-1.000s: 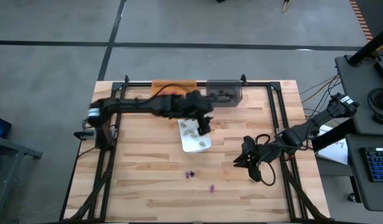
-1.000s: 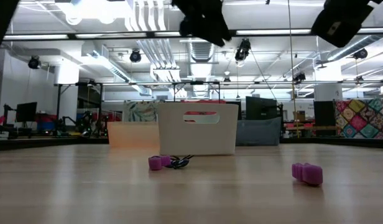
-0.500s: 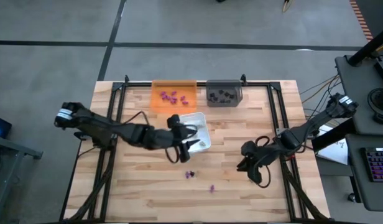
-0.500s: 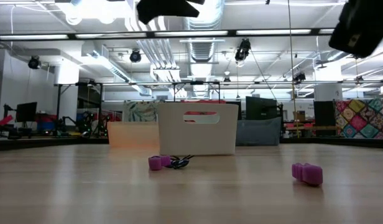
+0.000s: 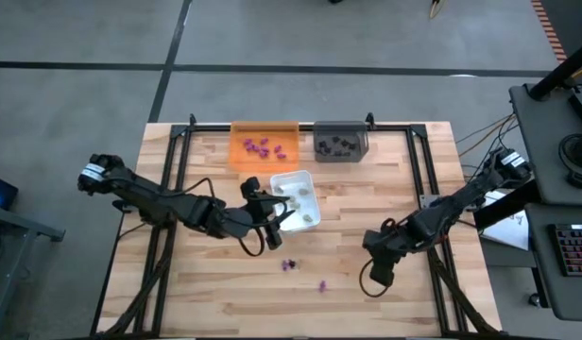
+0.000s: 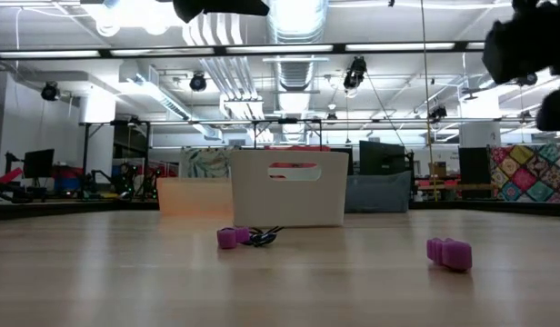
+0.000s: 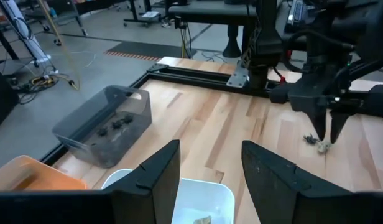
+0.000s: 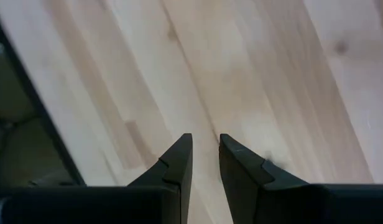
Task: Sort Halloween decoration
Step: Put the white skull toy into the white bin
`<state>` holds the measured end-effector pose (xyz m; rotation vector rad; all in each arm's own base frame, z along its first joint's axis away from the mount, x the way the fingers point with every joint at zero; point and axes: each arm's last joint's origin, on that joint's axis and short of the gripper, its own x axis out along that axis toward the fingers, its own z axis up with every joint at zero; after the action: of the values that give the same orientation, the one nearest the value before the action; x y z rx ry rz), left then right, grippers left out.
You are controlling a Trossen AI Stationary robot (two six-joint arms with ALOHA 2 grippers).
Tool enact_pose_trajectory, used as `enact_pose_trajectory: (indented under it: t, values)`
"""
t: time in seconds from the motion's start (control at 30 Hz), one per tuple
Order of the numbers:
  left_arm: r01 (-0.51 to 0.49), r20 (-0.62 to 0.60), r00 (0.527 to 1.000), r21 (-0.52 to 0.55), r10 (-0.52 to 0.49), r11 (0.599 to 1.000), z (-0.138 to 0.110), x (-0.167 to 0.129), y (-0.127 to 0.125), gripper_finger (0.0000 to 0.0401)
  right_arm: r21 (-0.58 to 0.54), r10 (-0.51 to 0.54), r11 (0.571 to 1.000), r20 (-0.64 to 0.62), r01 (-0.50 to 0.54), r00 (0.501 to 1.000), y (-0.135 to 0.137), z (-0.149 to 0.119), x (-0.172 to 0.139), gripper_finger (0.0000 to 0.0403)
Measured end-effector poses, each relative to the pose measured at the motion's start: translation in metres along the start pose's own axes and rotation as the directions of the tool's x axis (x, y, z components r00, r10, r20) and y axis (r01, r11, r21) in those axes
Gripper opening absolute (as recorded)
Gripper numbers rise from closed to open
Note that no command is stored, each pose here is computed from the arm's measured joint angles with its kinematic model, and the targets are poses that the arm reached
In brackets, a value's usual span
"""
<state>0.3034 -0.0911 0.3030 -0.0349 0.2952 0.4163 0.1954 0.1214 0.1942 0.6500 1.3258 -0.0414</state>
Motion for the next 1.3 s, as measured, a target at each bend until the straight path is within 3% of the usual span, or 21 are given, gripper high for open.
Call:
enact_pose_trajectory:
  t: [0.27, 0.63, 0.97, 1.17, 1.3]
  values:
    - [-0.002, -0.006, 1.0, 0.01, 0.002, 1.0, -0.001, 0.0, 0.0, 0.0155, 0.058, -0.107, 0.992, -0.119, 0.115, 0.987, -0.003, -0.013, 0.013, 0.0068]
    - [-0.023, -0.009, 1.0, 0.018, 0.023, 1.0, -0.002, 0.001, 0.0, 0.0155, -0.013, -0.21, 0.977, -0.161, 0.211, 0.964, -0.003, -0.02, 0.038, 0.0069]
    - [-0.028, -0.008, 1.0, 0.018, 0.028, 0.999, -0.002, 0.001, 0.0, 0.0155, -0.02, -0.176, 0.984, -0.142, 0.175, 0.974, -0.001, -0.021, 0.029, 0.0135]
    - [-0.028, -0.008, 1.0, 0.018, 0.028, 0.999, -0.002, 0.001, 0.0, 0.0155, -0.153, -0.148, 0.981, -0.169, 0.122, 0.974, 0.006, -0.033, 0.027, 0.0161]
    - [-0.029, -0.009, 1.0, 0.019, 0.029, 0.999, -0.002, 0.001, 0.0, 0.0155, -0.261, -0.192, 0.952, -0.108, 0.159, 0.975, 0.011, -0.042, 0.028, 0.0164]
